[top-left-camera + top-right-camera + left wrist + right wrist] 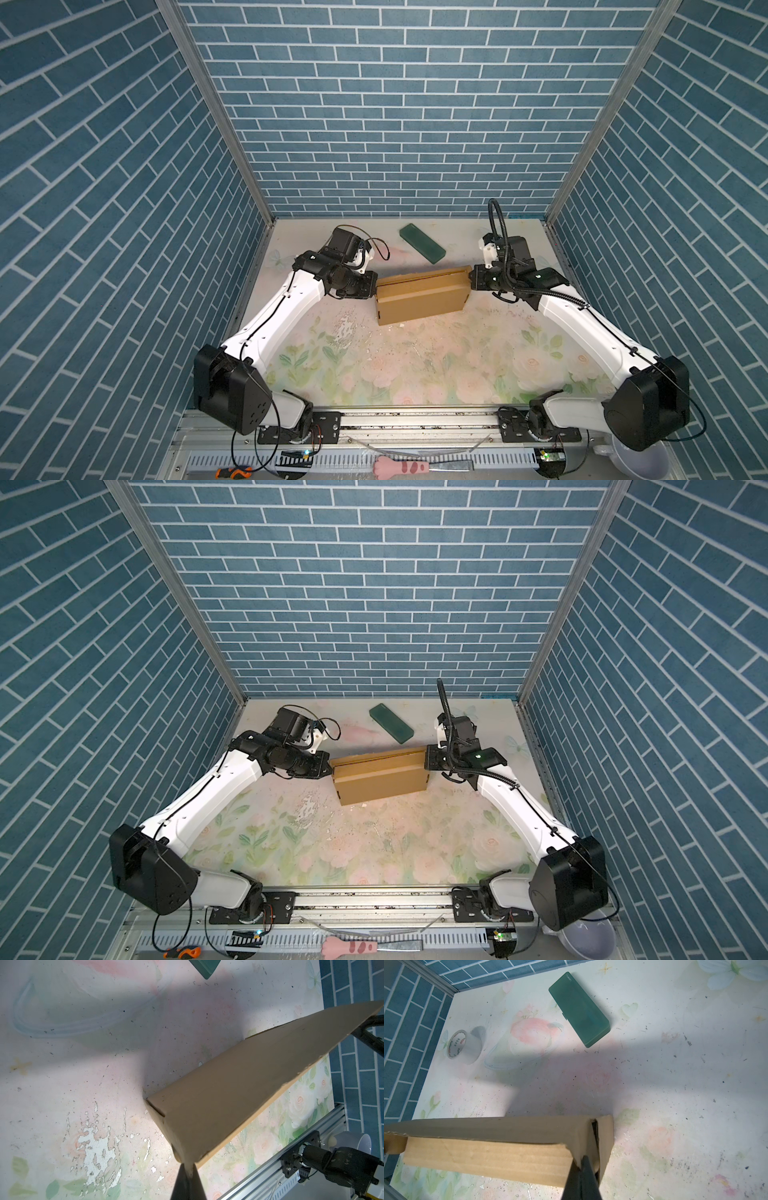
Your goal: Fold the paper box
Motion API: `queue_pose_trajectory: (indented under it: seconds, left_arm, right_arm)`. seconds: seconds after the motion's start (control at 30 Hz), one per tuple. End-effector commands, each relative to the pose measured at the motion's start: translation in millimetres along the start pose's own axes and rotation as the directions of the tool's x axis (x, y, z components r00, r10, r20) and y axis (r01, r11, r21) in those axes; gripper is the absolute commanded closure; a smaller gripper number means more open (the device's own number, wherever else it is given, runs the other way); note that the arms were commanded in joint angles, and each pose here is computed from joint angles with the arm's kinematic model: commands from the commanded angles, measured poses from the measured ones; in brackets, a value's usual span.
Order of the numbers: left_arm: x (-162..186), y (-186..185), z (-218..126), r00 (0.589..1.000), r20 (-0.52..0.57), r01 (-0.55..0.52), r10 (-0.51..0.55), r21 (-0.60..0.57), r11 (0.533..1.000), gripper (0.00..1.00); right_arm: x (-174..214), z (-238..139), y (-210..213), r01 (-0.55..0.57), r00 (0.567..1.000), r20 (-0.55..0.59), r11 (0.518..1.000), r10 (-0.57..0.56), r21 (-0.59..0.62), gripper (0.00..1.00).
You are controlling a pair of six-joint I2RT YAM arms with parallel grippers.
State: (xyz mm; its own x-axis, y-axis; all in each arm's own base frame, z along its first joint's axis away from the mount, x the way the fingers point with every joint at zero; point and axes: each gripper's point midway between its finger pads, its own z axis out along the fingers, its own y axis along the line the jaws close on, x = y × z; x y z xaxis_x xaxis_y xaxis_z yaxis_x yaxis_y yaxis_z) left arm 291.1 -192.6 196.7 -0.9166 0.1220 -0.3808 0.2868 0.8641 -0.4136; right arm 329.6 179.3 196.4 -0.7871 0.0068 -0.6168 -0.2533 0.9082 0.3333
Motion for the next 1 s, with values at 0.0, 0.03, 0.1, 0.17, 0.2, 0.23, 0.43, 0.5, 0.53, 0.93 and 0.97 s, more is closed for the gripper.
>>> queue_pose_trajectory:
  seconds: [0.0,0.03,0.1,0.17,0.2,0.23,0.43,0.5,0.53,0.93,0.97]
  left_arm:
    - [0,-3,4,1.0,0.002,0.011,-0.011,0.023,1.0,0.99]
    - [0,-2,5,1.0,0.0,0.011,-0.011,0.023,1.0,0.99]
    - [2,-1,10,1.0,-0.005,0.02,-0.019,0.027,0.999,0.99]
    - [5,2,15,1.0,-0.014,0.028,-0.027,0.022,0.999,0.99]
    - [7,4,17,0.999,-0.018,0.029,-0.029,0.018,0.999,0.99]
    - [9,5,19,0.999,-0.026,0.03,-0.029,0.015,0.999,1.0]
    - [23,13,25,0.998,-0.065,0.014,-0.015,-0.011,1.0,1.0]
    - [27,17,25,0.997,-0.081,-0.003,0.001,-0.034,0.999,1.0]
    - [30,19,24,0.996,-0.091,-0.012,0.008,-0.043,0.999,1.0]
    - [42,14,33,0.987,-0.149,-0.068,0.06,-0.048,0.997,1.0]
    - [40,14,33,0.987,-0.149,-0.073,0.064,-0.055,0.996,1.0]
  right_arm:
    - [36,12,-17,-0.025,0.991,-0.133,0.997,0.034,0.069,1.0]
    - [36,12,-17,-0.024,0.991,-0.132,0.997,0.033,0.069,1.0]
    - [36,12,-17,-0.025,0.991,-0.131,0.997,0.034,0.07,1.0]
    - [37,13,-17,-0.028,0.991,-0.132,0.997,0.037,0.07,1.0]
    - [36,13,-17,-0.027,0.991,-0.13,0.997,0.036,0.07,1.0]
    - [36,13,-17,-0.028,0.991,-0.13,0.997,0.037,0.07,1.0]
    - [36,13,-17,-0.026,0.991,-0.131,0.997,0.035,0.074,1.0]
    - [36,13,-17,-0.025,0.991,-0.131,0.997,0.035,0.074,1.0]
    - [36,13,-17,-0.024,0.991,-0.131,0.997,0.034,0.076,1.0]
    - [36,11,-17,-0.025,0.991,-0.128,0.997,0.035,0.077,1.0]
    - [36,11,-17,-0.023,0.991,-0.128,0.997,0.033,0.077,1.0]
